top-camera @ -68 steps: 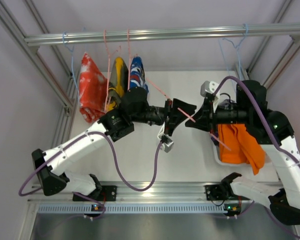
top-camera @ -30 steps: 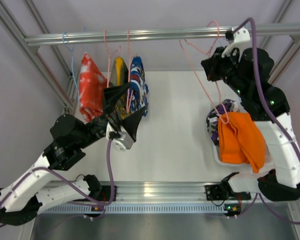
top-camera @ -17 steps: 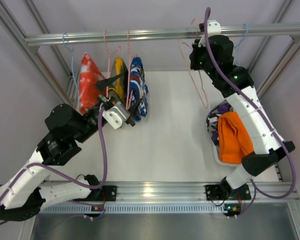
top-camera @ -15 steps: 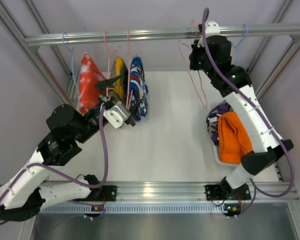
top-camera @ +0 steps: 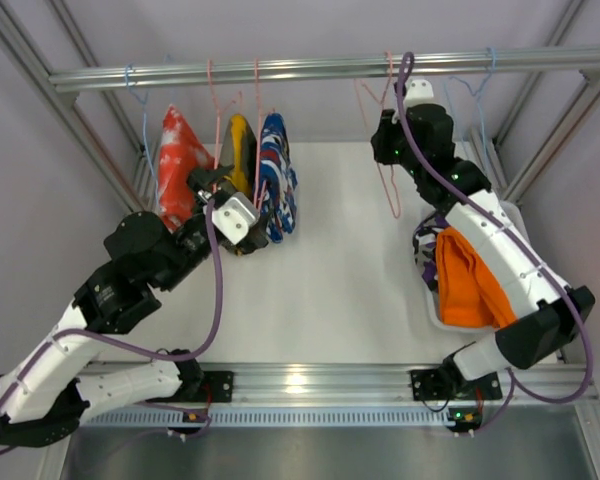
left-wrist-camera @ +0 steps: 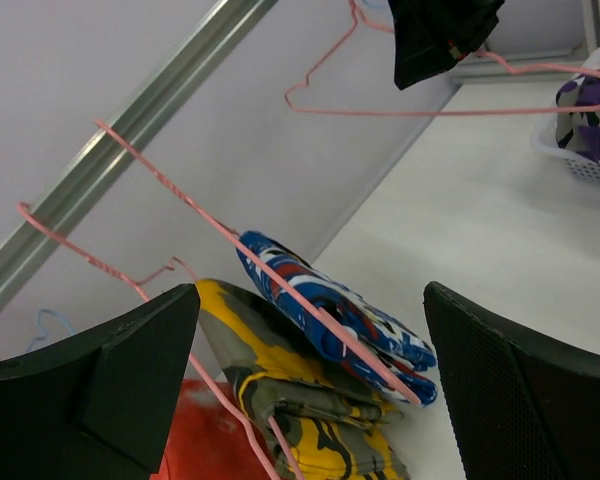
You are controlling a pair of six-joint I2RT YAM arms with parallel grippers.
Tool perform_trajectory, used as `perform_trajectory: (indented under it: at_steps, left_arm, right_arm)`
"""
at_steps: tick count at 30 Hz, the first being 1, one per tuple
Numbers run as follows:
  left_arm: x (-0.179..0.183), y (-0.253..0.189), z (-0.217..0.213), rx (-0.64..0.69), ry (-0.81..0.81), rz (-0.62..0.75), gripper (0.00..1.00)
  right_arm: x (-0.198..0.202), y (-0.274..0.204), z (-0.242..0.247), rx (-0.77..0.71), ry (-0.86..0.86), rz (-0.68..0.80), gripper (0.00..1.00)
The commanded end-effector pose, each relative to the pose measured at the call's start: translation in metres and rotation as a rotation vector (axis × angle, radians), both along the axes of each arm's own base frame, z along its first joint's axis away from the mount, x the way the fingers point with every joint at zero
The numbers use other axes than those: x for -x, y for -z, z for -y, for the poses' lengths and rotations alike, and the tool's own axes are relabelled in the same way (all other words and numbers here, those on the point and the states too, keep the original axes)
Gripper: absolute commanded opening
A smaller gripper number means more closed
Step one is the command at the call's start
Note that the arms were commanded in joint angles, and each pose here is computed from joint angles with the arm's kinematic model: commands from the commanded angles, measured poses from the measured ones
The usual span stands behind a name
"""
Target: Remove the trousers from the hanger
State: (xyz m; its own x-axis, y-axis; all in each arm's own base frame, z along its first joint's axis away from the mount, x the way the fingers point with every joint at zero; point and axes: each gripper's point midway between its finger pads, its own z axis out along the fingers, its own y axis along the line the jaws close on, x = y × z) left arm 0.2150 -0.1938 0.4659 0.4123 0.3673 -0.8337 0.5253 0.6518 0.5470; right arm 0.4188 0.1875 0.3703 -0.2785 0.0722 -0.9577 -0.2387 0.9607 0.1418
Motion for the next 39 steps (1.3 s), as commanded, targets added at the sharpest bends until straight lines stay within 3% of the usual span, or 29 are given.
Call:
perform_trajectory:
  at_steps: [1,2,3,5,6,8,9,11,17,22,26,31,35,39]
  left_arm:
    - [-0.006,0.023,-0.009,0.003,-0.066,-0.095,0.99]
    - [-0.008,0.026,-0.012,0.000,-0.084,-0.111,0.99]
    - [-0.010,0.029,-0.013,0.001,-0.094,-0.132,0.99]
    - [-0.015,0.032,-0.019,-0.005,-0.128,-0.153,0.99]
    - [-0.015,0.031,-0.021,0.011,-0.136,-0.160,0.99]
    - [-0.016,0.027,-0.028,0.030,-0.155,-0.173,0.99]
    - [-0.017,0.026,-0.031,0.036,-0.166,-0.177,0.99]
    - [-0.024,0.024,-0.045,0.060,-0.223,-0.187,0.99]
    - [-0.026,0.003,-0.090,0.216,-0.329,-0.169,0.99]
    - [-0.023,-0.001,-0.146,0.304,-0.518,-0.131,0.99]
    - [-0.017,0.046,-0.175,0.215,-0.648,-0.170,0.99]
    - [0.000,0.113,-0.213,0.184,-0.833,-0.182,0.99]
    - [0.019,0.133,-0.248,0.249,-1.017,-0.150,0.99]
    - [0.041,0.130,-0.250,0.308,-0.971,-0.102,0.99]
  right_arm:
    - [0.018,-0.014,0.004,-0.022,-0.037,0.039,0.25]
    - [0.021,-0.016,0.005,-0.020,-0.039,0.047,0.29]
    - [0.029,-0.025,0.009,-0.030,-0.042,0.071,0.43]
    - [0.040,-0.036,0.011,-0.036,-0.065,0.100,0.50]
    - [0.049,-0.046,0.015,-0.045,-0.072,0.128,0.63]
    - [0.061,-0.055,0.019,-0.045,-0.082,0.152,0.78]
    - [0.072,-0.060,0.025,-0.050,-0.083,0.170,0.91]
    - [0.084,-0.063,0.032,-0.043,-0.085,0.187,1.00]
    - [0.158,-0.079,0.057,-0.038,-0.167,0.320,1.00]
    - [0.189,-0.068,0.090,0.075,-0.119,0.373,0.99]
    - [0.215,-0.063,0.130,0.174,-0.022,0.438,0.99]
    - [0.232,-0.015,0.174,0.333,0.128,0.454,1.00]
    - [0.260,0.002,0.196,0.384,0.211,0.522,1.00]
    - [0.271,0.015,0.208,0.432,0.264,0.535,1.00]
